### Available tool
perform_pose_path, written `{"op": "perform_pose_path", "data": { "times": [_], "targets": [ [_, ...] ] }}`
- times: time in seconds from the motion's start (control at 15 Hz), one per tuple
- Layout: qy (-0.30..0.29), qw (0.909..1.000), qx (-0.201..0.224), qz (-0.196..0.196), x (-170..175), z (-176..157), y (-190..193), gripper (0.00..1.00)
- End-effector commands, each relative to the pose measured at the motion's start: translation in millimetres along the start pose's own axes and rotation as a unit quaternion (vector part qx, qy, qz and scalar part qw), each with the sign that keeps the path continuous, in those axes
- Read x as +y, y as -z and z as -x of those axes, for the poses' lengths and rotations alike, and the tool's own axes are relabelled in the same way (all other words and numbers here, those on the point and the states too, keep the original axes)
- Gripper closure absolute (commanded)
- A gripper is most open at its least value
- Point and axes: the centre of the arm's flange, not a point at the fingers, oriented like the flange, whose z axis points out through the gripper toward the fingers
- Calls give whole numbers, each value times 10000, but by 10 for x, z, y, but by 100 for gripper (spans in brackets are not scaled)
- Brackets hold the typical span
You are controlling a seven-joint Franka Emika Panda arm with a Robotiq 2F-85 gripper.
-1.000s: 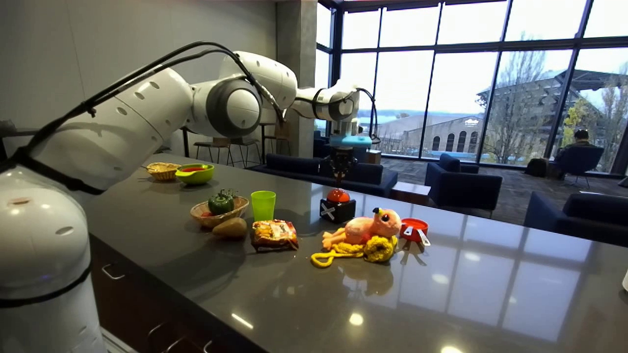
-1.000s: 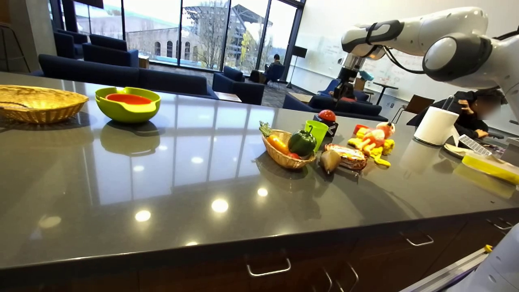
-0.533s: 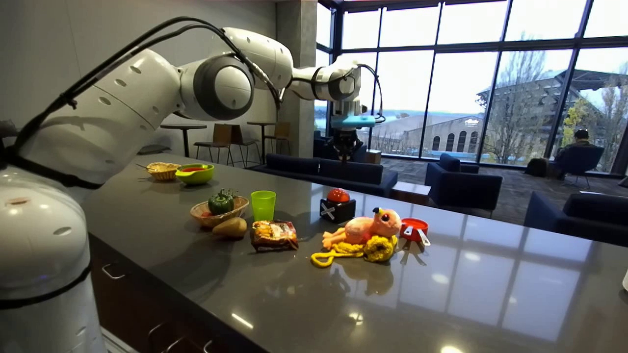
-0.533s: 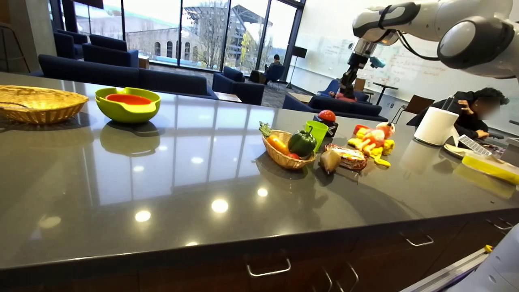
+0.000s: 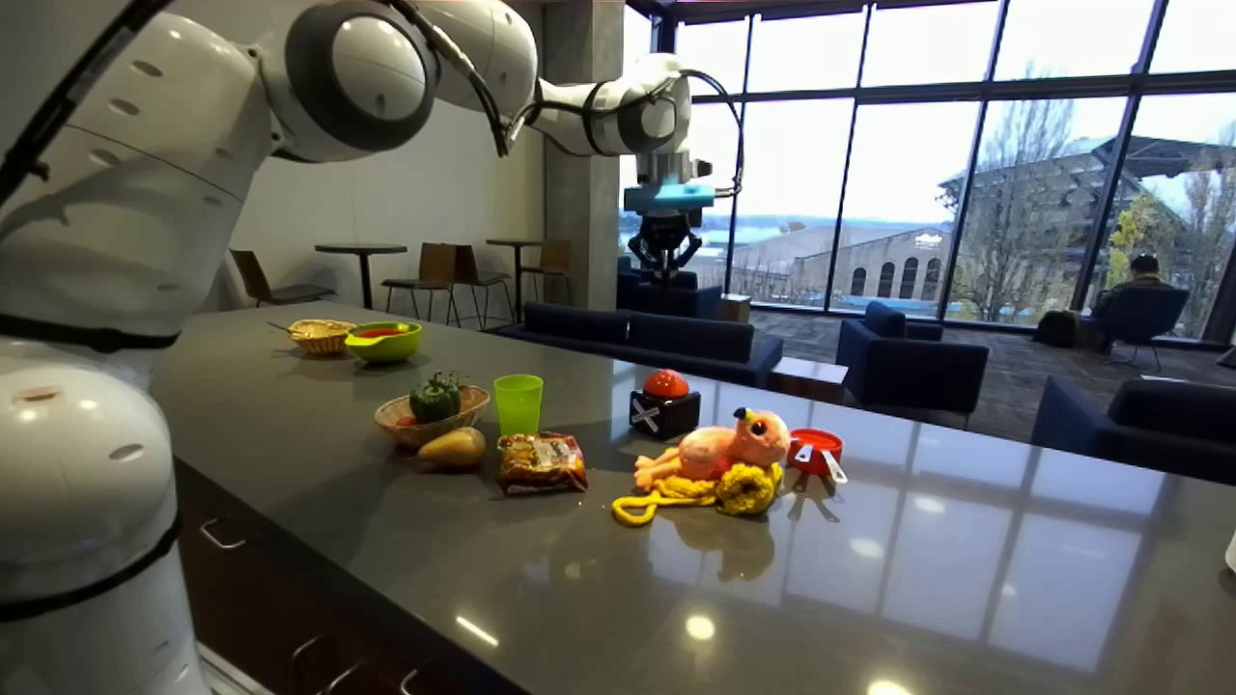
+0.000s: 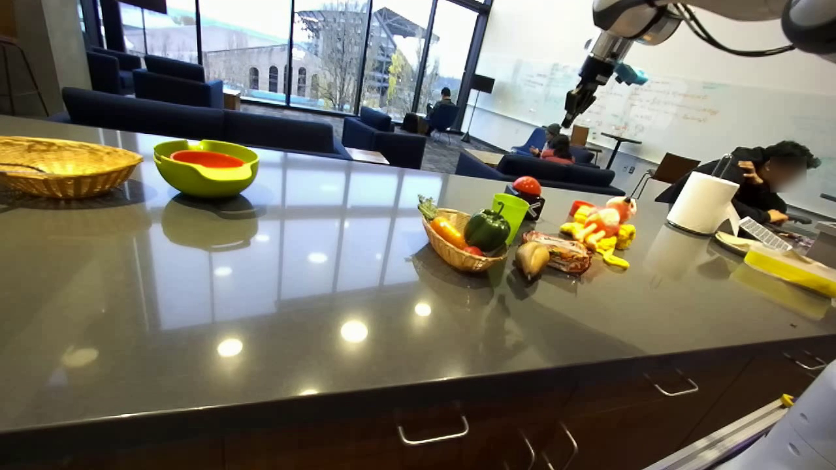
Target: Press the big orange button on the blue box
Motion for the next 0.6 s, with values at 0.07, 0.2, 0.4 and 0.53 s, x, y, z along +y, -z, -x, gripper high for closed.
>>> {"op": "perform_pose_path", "data": {
  "times": [0.07,0.2,0.4,0.53],
  "targets": [
    [-212,9997,59,133,-594,679,334,100],
    [-227,9997,68,114,-745,820,440,100],
    [-240,9996,81,81,-978,1032,588,100],
    [-239,9997,87,30,-1119,1157,654,100]
  ]
}}
